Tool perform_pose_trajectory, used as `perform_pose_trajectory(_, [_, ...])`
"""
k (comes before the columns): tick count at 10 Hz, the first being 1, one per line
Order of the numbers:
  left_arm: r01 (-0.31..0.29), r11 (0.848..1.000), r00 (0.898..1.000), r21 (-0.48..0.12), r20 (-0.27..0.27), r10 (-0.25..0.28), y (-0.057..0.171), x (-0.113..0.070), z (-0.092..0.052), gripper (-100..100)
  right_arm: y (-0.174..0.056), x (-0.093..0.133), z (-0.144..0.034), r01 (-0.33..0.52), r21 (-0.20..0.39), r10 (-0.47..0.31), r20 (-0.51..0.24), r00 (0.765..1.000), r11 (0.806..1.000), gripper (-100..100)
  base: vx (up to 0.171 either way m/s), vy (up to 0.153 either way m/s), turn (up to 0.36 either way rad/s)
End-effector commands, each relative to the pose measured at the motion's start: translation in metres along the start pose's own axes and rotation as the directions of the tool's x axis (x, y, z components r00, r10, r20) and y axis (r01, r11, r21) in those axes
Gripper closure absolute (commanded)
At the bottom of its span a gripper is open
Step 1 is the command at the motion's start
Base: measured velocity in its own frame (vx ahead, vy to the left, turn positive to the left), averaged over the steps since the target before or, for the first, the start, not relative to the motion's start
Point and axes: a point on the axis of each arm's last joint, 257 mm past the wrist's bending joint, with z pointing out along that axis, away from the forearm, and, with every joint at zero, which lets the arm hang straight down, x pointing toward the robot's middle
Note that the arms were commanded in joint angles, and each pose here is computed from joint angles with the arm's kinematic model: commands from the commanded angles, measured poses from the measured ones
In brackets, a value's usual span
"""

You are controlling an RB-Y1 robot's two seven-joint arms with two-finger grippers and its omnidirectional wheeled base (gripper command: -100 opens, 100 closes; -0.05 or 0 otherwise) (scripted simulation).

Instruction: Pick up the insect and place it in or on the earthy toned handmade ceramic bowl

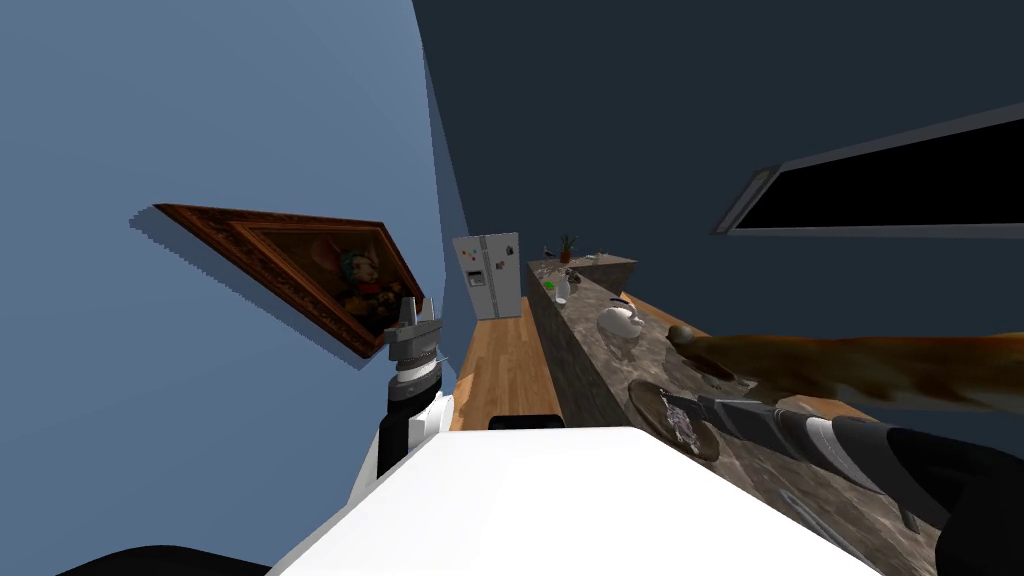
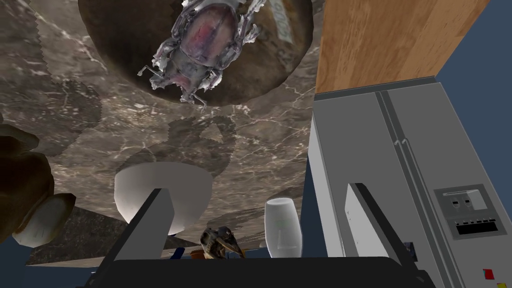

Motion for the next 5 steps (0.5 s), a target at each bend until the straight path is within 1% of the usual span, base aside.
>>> perform_pose_trajectory(1, [0.000, 1.000, 1.000, 0.000, 0.000, 0.000, 0.000, 0.000, 0.000, 0, 0.002, 0.000, -0.005, -0.002, -0.012, 0.003, 0.005, 1.000, 1.000, -100, 0.016, 0.005, -0.003])
perform_pose_trajectory(2, [0.000, 1.000, 1.000, 0.000, 0.000, 0.000, 0.000, 0.000, 0.000, 0, -0.008, 0.010, -0.016, -0.013, 0.007, 0.013, -0.001, 1.000, 1.000, -100, 0.035, 0.019, 0.111])
perform_pose_trajectory(3, [0.000, 1.000, 1.000, 0.000, 0.000, 0.000, 0.000, 0.000, 0.000, 0, -0.006, 0.008, -0.019, -0.015, -0.004, 0.015, 0.008, 1.000, 1.000, -100, 0.036, 0.021, 0.052])
perform_pose_trajectory(4, [0.000, 1.000, 1.000, 0.000, 0.000, 0.000, 0.000, 0.000, 0.000, 0, -0.013, 0.018, -0.028, -0.023, 0.012, 0.023, 0.000, 1.000, 1.000, -100, 0.047, 0.035, 0.091])
perform_pose_trajectory(5, [0.000, 1.000, 1.000, 0.000, 0.000, 0.000, 0.000, 0.000, 0.000, 0, -0.012, 0.015, -0.033, -0.027, 0.005, 0.027, 0.015, 1.000, 1.000, -100, 0.041, 0.024, 0.047])
